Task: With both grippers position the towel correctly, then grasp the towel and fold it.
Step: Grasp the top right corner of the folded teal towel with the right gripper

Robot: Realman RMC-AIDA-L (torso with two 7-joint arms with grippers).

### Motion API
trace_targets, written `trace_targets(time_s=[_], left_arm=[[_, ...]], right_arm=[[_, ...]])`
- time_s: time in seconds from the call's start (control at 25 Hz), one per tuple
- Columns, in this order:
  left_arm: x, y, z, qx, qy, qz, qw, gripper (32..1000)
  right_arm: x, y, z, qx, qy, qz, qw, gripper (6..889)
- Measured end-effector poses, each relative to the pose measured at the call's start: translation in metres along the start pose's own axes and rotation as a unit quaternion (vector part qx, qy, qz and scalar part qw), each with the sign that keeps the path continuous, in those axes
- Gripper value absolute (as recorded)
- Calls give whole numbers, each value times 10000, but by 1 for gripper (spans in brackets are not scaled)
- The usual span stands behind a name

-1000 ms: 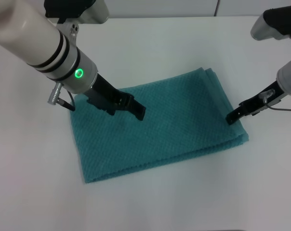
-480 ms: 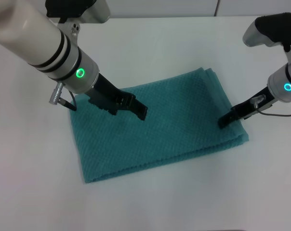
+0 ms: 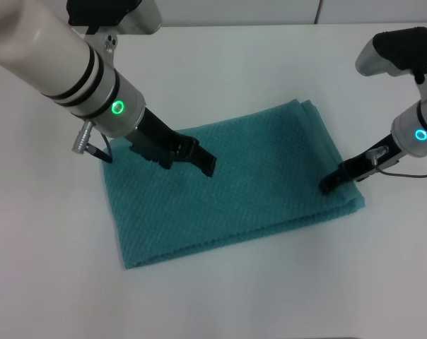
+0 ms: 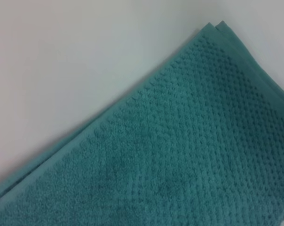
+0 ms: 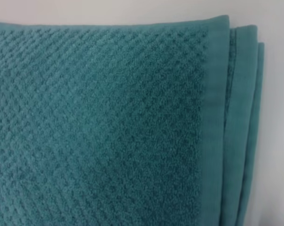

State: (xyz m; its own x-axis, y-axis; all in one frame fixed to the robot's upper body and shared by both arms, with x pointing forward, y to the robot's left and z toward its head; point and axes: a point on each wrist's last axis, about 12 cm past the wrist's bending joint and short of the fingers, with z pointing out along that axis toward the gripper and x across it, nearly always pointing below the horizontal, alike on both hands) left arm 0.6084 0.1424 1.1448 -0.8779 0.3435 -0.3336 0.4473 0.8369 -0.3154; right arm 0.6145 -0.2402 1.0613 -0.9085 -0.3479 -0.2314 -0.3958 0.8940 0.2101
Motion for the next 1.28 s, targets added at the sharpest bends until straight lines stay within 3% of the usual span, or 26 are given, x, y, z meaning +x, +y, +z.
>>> trace_targets(time_s=[0.12, 0.88, 1.08, 1.28], left_arm=[[5, 4, 2, 0, 3, -7, 10000, 864], [9, -18, 17, 81, -30, 20, 10000, 863], [18, -12, 20, 81, -25, 10, 10000, 863], [26, 1, 22, 66, -22, -9, 10000, 863]], right_arm=[[0, 0, 0, 0, 1, -3, 10000, 849], [-11, 18, -5, -7, 42, -37, 10000, 485], [-4, 29, -3, -30, 79, -82, 9999, 255], [8, 63, -17, -147, 182, -152, 9996, 92]])
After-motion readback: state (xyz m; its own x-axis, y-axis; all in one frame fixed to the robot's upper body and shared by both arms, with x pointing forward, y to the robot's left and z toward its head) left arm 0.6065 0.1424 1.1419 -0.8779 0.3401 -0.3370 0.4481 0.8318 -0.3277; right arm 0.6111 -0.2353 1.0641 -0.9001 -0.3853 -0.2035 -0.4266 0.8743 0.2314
